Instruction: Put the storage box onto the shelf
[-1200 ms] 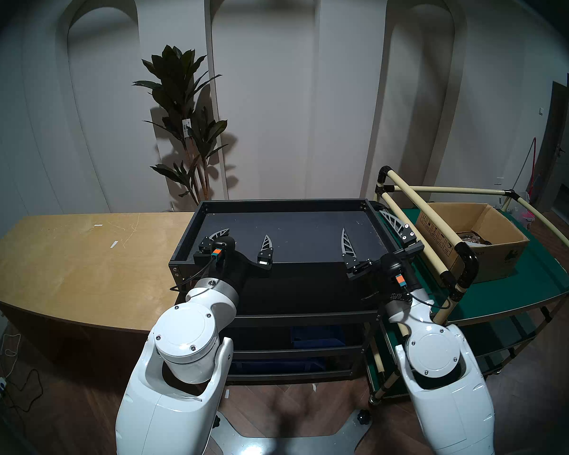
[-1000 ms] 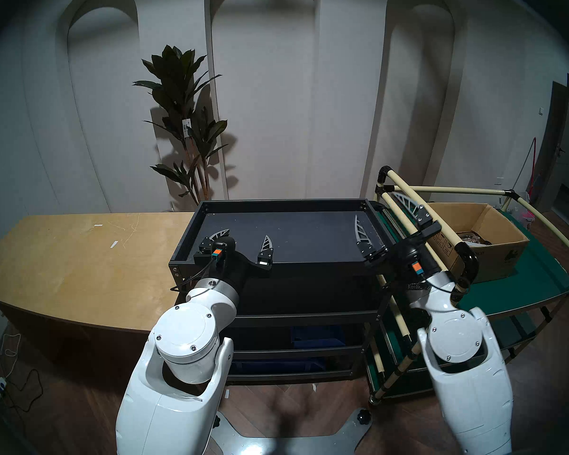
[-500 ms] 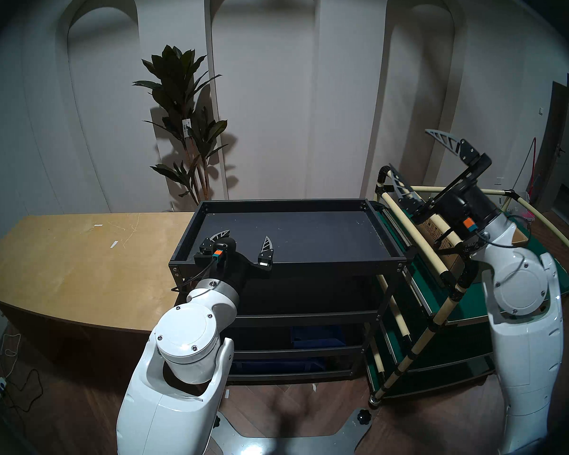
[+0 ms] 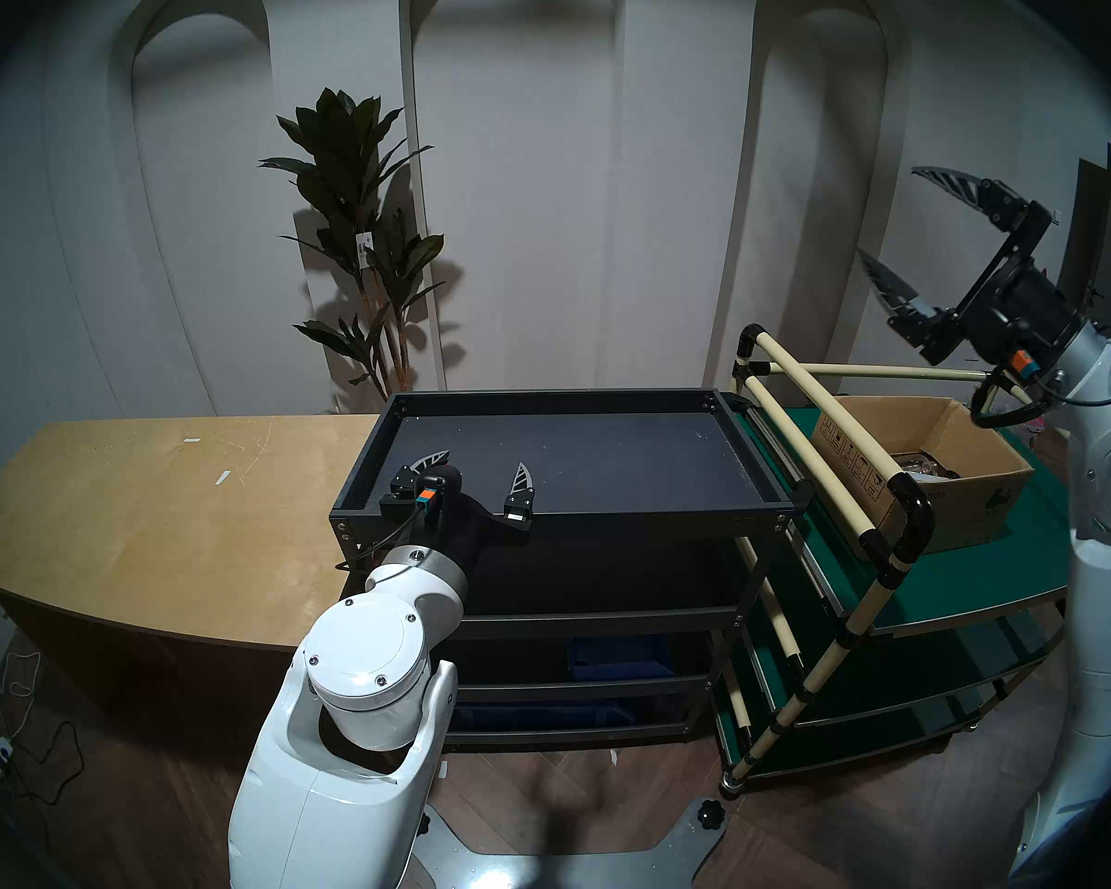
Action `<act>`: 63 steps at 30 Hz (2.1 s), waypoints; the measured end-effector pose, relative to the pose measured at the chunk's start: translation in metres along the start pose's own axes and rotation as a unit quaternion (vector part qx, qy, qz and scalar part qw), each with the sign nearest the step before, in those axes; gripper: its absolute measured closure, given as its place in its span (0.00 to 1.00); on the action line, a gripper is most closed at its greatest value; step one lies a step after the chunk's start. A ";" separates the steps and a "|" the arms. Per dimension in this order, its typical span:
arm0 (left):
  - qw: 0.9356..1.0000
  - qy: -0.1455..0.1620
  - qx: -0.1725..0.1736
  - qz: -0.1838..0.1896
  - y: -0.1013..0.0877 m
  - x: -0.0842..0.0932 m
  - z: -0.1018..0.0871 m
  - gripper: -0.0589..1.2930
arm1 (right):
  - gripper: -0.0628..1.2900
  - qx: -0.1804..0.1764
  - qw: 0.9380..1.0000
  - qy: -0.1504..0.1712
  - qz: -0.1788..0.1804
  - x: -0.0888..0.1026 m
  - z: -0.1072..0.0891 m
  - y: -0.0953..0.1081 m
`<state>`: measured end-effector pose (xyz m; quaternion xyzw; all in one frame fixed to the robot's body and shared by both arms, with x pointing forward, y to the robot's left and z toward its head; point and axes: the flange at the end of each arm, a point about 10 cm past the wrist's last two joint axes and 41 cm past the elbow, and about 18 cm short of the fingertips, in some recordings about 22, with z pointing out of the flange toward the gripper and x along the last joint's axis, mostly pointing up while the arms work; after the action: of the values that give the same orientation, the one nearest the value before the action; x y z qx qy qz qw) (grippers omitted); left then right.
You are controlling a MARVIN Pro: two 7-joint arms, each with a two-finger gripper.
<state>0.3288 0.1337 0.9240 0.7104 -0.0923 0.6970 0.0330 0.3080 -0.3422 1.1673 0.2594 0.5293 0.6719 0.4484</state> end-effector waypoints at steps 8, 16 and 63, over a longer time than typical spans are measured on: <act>1.000 -0.001 0.000 0.001 0.000 -0.001 0.000 0.01 | 0.06 0.074 0.995 -0.067 -0.021 -0.060 -0.021 0.013; 1.000 -0.001 0.000 0.001 0.000 -0.001 0.000 0.01 | 0.06 0.161 0.978 -0.130 0.002 -0.115 -0.044 0.008; 1.000 0.000 0.002 0.001 0.000 0.000 0.000 0.01 | 0.06 0.488 0.815 -0.211 0.230 -0.247 -0.098 -0.101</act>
<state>0.3291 0.1337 0.9237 0.7105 -0.0918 0.6970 0.0308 0.3749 -0.6024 1.0735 0.6943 0.6047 0.3375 0.1958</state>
